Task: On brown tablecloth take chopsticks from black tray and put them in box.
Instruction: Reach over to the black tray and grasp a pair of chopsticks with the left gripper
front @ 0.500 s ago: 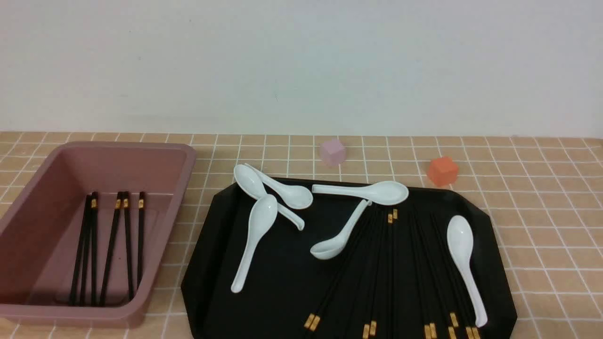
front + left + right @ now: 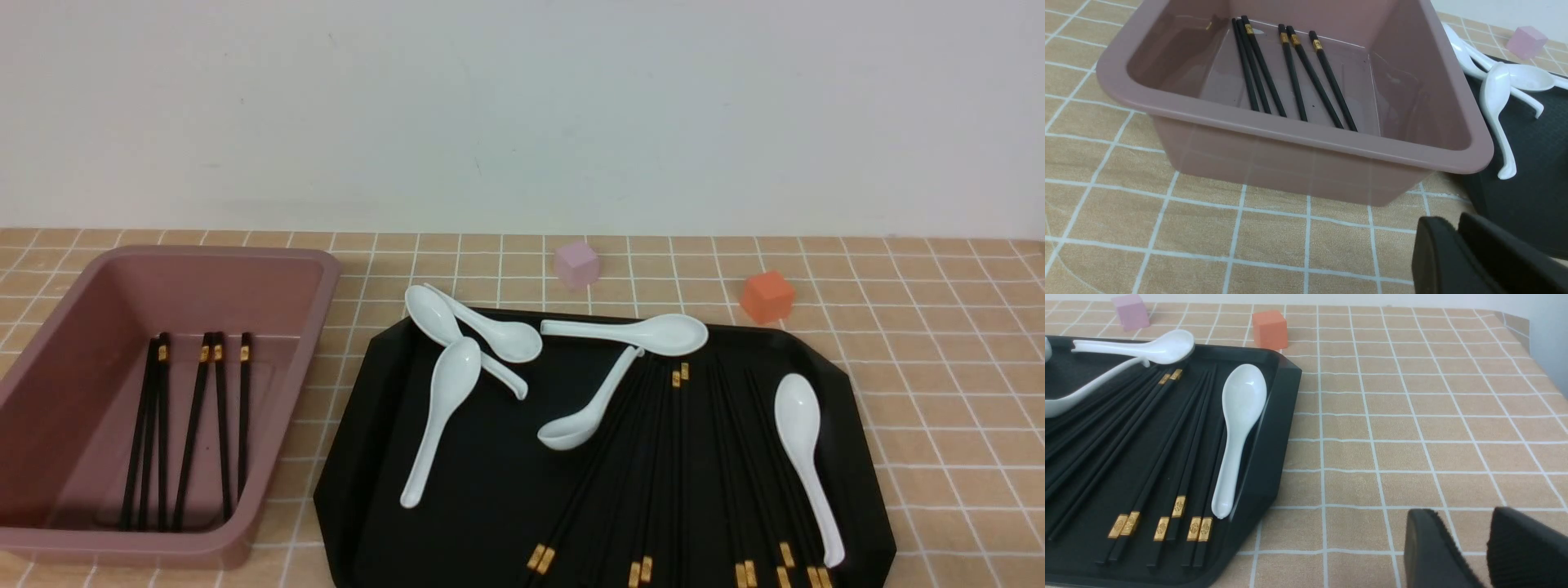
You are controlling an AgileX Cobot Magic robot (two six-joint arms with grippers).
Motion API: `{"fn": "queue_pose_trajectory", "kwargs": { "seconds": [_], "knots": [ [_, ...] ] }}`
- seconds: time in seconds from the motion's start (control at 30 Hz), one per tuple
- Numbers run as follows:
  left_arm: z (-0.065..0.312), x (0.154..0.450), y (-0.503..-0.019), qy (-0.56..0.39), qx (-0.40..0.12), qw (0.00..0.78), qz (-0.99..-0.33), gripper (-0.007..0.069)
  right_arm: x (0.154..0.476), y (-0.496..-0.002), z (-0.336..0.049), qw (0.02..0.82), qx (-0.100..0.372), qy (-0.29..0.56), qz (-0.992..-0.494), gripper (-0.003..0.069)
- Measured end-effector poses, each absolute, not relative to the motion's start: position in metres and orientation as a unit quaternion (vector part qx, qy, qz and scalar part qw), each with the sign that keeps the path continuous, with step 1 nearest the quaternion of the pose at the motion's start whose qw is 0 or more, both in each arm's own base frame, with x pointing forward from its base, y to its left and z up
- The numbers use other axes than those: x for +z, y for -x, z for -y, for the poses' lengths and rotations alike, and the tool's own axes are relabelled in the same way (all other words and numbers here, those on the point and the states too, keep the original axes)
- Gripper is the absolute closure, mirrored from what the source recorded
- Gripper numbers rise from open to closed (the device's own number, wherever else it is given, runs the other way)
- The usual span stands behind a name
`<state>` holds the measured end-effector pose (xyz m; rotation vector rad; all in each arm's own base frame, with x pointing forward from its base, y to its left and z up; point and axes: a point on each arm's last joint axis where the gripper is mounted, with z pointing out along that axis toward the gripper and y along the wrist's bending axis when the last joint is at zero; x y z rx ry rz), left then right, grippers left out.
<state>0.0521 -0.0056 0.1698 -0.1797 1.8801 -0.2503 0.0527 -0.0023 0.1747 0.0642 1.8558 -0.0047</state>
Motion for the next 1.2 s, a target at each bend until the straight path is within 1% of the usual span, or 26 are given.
{"fn": "queue_pose_trajectory", "kwargs": {
  "seconds": [0.87,0.97,1.03,1.13,1.17,1.2],
  "knots": [
    [0.006,0.170,-0.052,0.077,-0.107,0.580,-0.804,0.0528,0.175,-0.053,0.002,0.599,-0.002,-0.028,-0.800,0.0419],
    [0.007,0.170,-0.052,0.089,-0.123,0.577,-0.803,0.0523,0.175,-0.053,0.002,0.599,-0.002,-0.028,-0.800,0.0419],
    [0.010,0.171,-0.052,0.146,-0.188,0.563,-0.792,0.0522,0.175,-0.053,0.002,0.599,-0.002,-0.028,-0.800,0.0419],
    [0.018,0.173,-0.051,0.258,-0.319,0.515,-0.753,0.0522,0.175,-0.053,0.002,0.599,-0.002,-0.028,-0.800,0.0419],
    [0.021,0.175,-0.051,0.308,-0.376,0.485,-0.727,0.0522,0.175,-0.053,0.002,0.599,-0.002,-0.028,-0.800,0.0419],
    [0.023,0.177,-0.051,0.340,-0.415,0.463,-0.706,0.0520,0.175,-0.053,0.002,0.599,-0.002,-0.028,-0.800,0.0419]
  ]
}}
